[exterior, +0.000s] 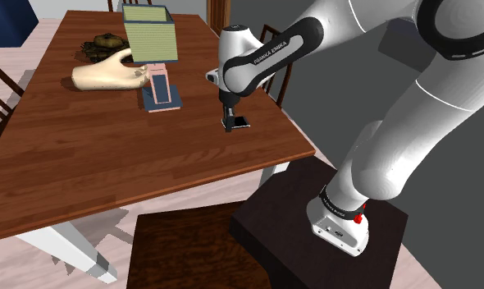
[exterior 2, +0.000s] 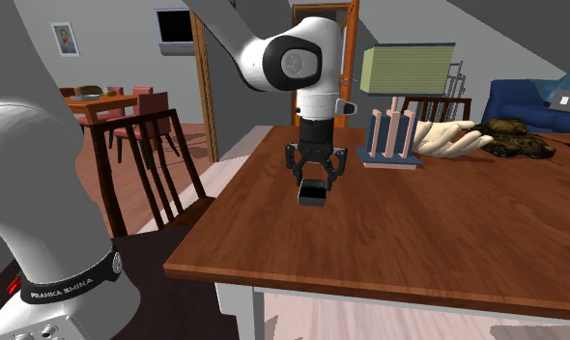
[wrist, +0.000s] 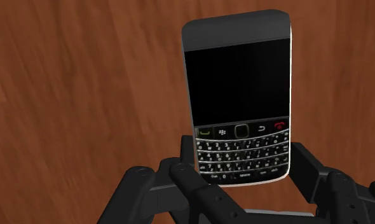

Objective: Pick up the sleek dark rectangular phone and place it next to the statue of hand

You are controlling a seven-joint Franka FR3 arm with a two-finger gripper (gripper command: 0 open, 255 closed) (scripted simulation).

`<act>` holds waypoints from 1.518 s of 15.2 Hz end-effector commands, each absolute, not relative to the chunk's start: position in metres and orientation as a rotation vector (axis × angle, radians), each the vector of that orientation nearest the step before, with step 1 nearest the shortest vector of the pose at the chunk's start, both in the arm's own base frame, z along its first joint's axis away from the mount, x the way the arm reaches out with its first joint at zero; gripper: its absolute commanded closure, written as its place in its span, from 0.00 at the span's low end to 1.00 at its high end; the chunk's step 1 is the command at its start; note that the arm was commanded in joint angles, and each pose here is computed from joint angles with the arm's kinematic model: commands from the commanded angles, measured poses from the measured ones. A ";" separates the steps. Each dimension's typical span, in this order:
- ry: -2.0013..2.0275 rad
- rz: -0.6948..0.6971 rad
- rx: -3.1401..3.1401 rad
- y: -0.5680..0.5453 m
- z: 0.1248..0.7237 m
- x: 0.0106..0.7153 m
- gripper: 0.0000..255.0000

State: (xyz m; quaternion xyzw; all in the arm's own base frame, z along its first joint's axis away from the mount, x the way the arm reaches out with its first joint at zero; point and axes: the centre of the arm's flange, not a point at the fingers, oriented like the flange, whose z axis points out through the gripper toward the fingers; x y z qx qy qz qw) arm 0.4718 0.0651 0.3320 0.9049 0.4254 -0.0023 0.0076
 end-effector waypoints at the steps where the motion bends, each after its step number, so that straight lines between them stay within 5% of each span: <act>1: 1.330 -0.007 2.829 0.065 0.332 0.472 1.00; 23: 1.330 -0.007 2.829 0.065 0.417 0.472 1.00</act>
